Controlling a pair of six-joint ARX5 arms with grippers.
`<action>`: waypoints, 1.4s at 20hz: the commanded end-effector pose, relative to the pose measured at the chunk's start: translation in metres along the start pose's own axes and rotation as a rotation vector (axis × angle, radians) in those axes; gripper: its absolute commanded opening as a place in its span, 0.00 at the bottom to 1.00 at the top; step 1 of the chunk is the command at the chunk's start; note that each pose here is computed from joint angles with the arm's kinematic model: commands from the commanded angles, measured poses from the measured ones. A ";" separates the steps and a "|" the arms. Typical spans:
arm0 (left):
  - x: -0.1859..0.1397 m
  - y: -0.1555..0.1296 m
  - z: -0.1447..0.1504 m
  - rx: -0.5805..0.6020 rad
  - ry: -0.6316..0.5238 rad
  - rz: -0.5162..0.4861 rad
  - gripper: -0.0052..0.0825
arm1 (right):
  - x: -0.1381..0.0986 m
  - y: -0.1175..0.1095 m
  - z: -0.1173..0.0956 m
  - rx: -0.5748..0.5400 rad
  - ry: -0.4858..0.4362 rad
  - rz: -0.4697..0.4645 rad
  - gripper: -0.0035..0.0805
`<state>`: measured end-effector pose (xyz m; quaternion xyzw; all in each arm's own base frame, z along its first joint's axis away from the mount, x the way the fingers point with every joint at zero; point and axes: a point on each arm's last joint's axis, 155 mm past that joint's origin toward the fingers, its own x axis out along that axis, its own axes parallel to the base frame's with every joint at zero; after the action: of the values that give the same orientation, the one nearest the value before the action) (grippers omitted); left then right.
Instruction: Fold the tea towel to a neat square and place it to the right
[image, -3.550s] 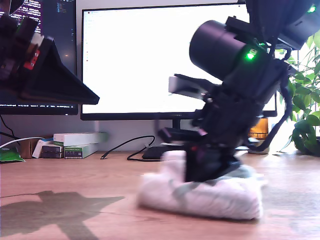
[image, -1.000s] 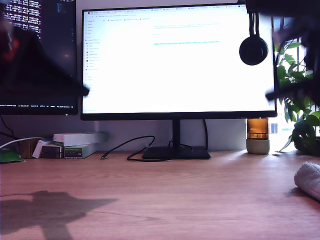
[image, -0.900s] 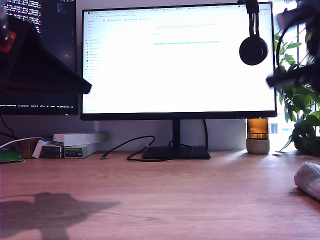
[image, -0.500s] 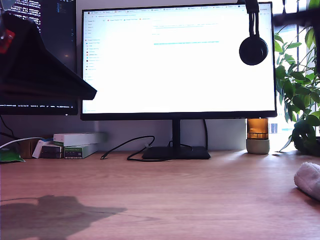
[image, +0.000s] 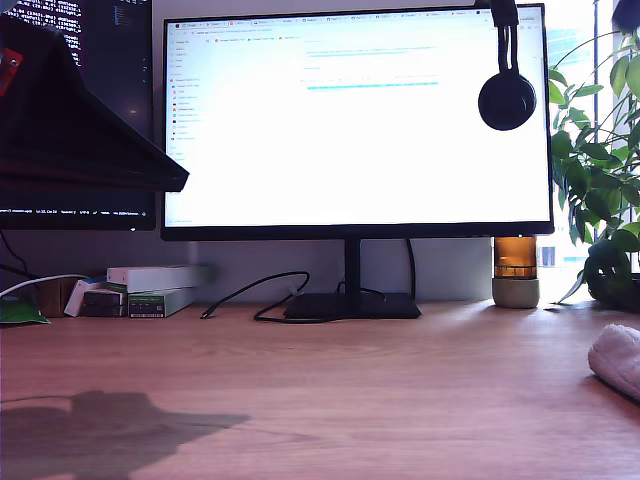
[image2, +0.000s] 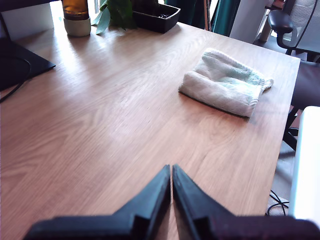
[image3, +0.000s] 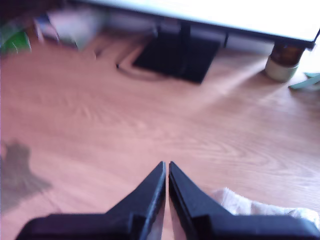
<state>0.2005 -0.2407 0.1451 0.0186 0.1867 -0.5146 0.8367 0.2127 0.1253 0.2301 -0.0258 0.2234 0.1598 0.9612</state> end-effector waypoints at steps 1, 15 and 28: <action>-0.001 -0.002 0.006 0.009 -0.024 -0.005 0.04 | 0.000 -0.003 0.007 0.005 -0.025 -0.021 0.04; -0.031 0.080 0.022 -0.089 -0.112 0.298 0.03 | 0.037 -0.096 0.007 0.008 -0.108 -0.273 0.04; -0.122 0.140 0.032 -0.181 -0.236 0.635 0.03 | 0.032 -0.173 -0.028 0.194 -0.123 -0.297 0.04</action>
<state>0.2834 -0.0811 0.1896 -0.0577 0.1237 -0.2131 0.9674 0.2844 -0.0338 0.2020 0.0438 0.1611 -0.0083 0.9859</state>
